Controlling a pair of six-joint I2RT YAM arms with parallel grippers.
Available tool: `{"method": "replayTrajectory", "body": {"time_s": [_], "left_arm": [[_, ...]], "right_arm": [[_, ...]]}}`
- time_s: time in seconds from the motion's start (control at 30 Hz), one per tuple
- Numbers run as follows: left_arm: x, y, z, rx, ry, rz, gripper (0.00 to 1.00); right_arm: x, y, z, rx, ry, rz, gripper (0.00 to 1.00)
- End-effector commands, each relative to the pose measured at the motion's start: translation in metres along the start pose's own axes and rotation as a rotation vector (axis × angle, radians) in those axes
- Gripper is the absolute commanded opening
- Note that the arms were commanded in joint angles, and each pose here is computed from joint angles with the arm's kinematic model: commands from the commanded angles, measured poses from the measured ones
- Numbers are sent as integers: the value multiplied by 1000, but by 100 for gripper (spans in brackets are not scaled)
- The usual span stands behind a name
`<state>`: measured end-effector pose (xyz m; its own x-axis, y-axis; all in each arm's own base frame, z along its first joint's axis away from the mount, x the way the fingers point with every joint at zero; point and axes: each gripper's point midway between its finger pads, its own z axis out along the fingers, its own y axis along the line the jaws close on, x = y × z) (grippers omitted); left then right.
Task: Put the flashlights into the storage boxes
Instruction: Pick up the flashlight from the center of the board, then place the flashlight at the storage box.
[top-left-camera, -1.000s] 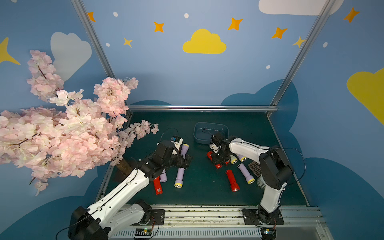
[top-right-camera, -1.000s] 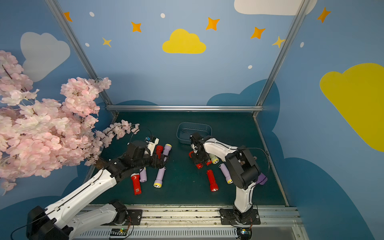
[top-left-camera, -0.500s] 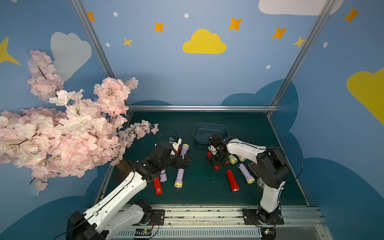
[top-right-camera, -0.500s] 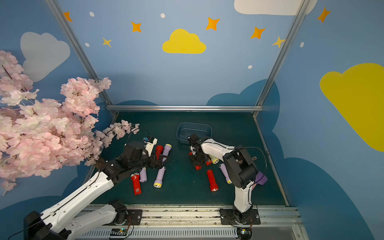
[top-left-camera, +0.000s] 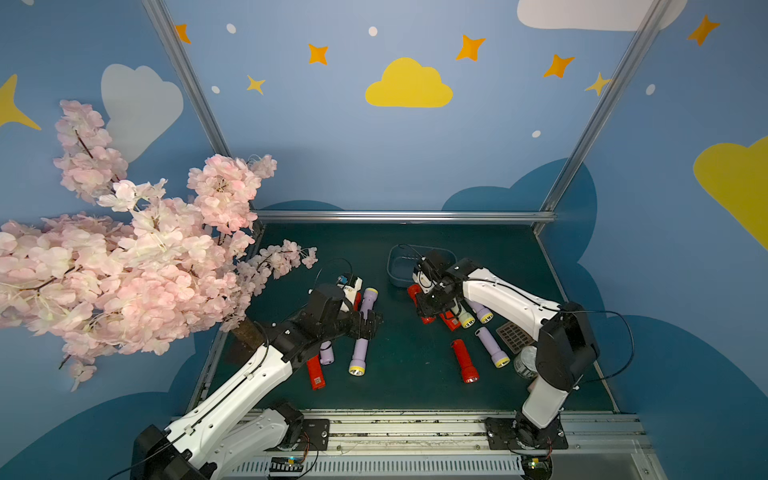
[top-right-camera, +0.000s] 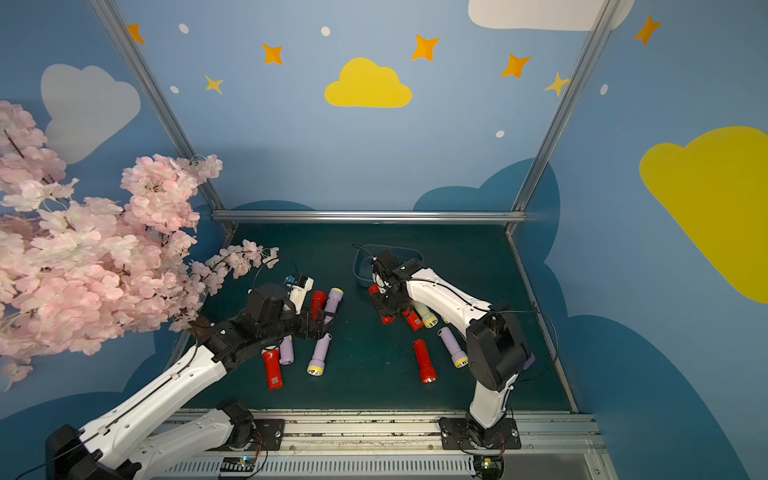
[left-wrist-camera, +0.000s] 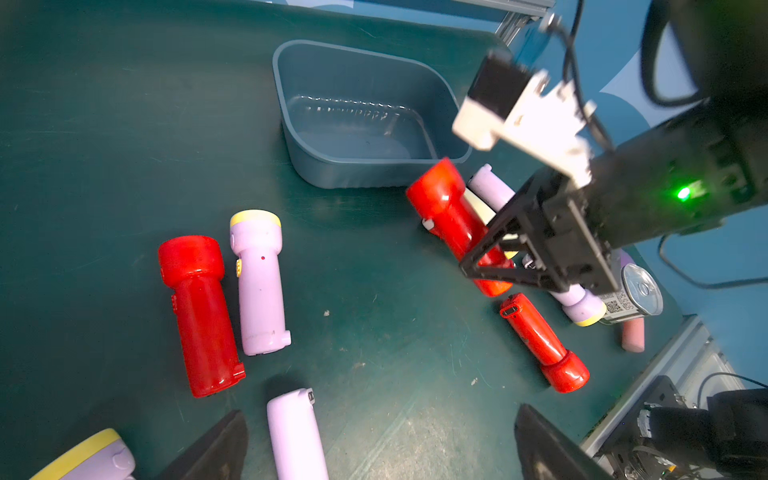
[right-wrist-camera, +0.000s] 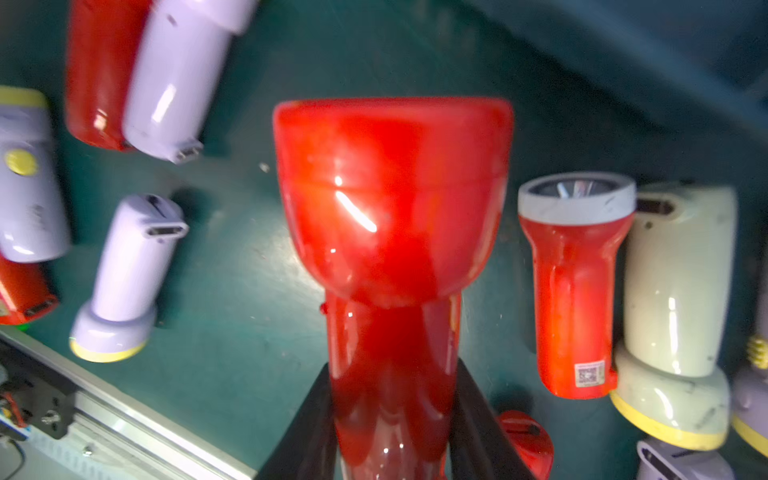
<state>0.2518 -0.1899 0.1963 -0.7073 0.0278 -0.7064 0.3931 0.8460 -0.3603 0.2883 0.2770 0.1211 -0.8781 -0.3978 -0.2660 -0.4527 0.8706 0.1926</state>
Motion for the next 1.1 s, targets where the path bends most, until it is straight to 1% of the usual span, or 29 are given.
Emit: {"method": "replayTrajectory", "body": {"time_s": [0.0, 0.4, 0.57, 0.73, 1.07], "left_arm": [[2, 2, -2, -3, -9, -14, 99], [2, 6, -2, -20, -18, -33, 99], [-1, 9, 0, -40, -28, -34, 99], [0, 10, 5, -43, -16, -40, 99], [1, 15, 17, -61, 10, -44, 99]], "right_arm": [[-18, 3, -14, -7, -37, 28, 23], [-118, 2, -7, -80, -167, 147, 24], [-152, -7, 9, -117, -209, 203, 24], [-172, -18, 30, -145, -221, 230, 24], [-187, -36, 76, -194, -201, 319, 24]]}}
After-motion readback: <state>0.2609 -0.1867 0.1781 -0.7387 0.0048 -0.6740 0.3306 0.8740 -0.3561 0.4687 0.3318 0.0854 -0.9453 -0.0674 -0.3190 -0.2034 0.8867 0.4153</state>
